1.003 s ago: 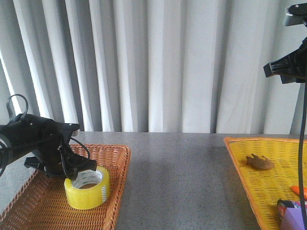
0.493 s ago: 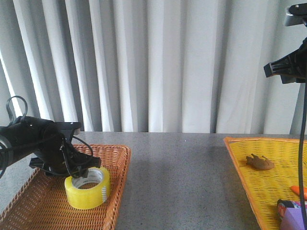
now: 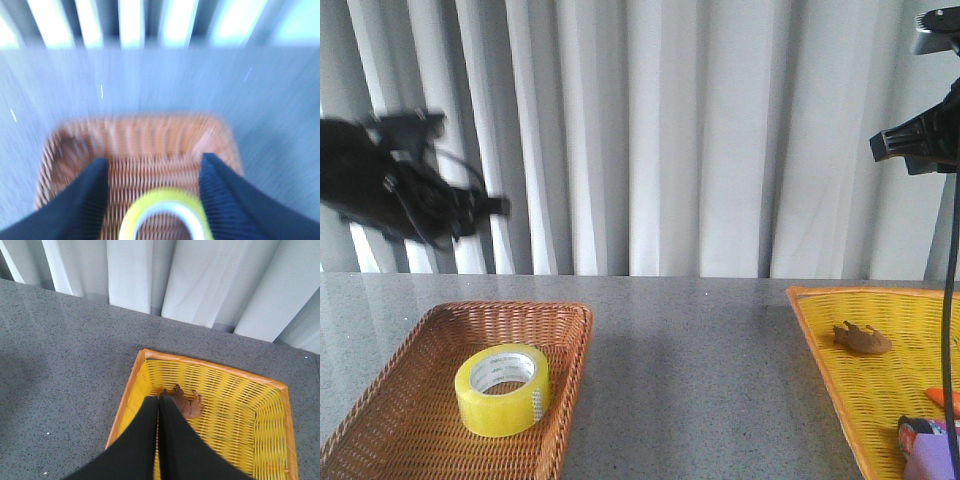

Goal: Transfer tape with both arms
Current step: 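Open the left gripper and raise it out of the basket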

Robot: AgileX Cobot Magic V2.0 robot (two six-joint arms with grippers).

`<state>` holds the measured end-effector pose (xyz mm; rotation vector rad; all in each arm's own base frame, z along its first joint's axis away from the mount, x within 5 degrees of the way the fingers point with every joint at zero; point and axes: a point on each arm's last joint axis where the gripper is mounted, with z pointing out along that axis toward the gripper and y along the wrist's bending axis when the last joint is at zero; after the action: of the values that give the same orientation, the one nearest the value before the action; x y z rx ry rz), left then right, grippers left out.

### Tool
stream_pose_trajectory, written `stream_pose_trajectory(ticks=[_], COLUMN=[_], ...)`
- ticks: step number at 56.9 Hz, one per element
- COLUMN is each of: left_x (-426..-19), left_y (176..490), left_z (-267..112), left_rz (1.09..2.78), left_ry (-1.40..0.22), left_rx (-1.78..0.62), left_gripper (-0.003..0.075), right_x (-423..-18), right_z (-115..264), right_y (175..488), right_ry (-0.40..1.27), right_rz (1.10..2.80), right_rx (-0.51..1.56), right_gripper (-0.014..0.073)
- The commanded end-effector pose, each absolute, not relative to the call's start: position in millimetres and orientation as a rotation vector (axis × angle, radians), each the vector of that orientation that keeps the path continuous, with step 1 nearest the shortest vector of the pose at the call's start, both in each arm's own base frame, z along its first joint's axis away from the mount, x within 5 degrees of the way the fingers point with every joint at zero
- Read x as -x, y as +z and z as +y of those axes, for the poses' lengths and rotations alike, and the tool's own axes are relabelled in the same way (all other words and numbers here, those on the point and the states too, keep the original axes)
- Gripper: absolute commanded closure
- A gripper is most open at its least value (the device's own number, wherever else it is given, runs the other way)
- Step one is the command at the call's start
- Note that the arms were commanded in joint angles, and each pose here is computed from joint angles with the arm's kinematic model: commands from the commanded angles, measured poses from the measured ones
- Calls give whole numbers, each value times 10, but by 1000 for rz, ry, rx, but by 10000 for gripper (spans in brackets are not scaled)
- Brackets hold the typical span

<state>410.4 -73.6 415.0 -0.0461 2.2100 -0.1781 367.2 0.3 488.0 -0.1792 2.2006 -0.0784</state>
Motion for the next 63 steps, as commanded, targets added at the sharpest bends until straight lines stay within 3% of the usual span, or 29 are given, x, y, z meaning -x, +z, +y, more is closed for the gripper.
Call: stream_pose_trajectory(ticks=[1, 13, 29, 63], left_x=[-3623, -3033, -2607, -2583], left_y=[4929, 5433, 5654, 5644], left_z=[-656, -544, -479, -457], left_rz=[1939, 1793, 1762, 1781], left_ry=[-230, -175, -197, -171], left_rx=[41, -56, -61, -61], left_gripper=[460, 725, 727, 727], right_x=[-3505, -3505, -3505, -3505], right_z=[-14, -14, -14, -14], right_y=[5161, 5161, 5161, 5161], right_ry=[-91, -91, -91, -91], right_rz=[2069, 2069, 2069, 2069], right_rx=[164, 164, 164, 164], right_gripper=[603, 603, 603, 602])
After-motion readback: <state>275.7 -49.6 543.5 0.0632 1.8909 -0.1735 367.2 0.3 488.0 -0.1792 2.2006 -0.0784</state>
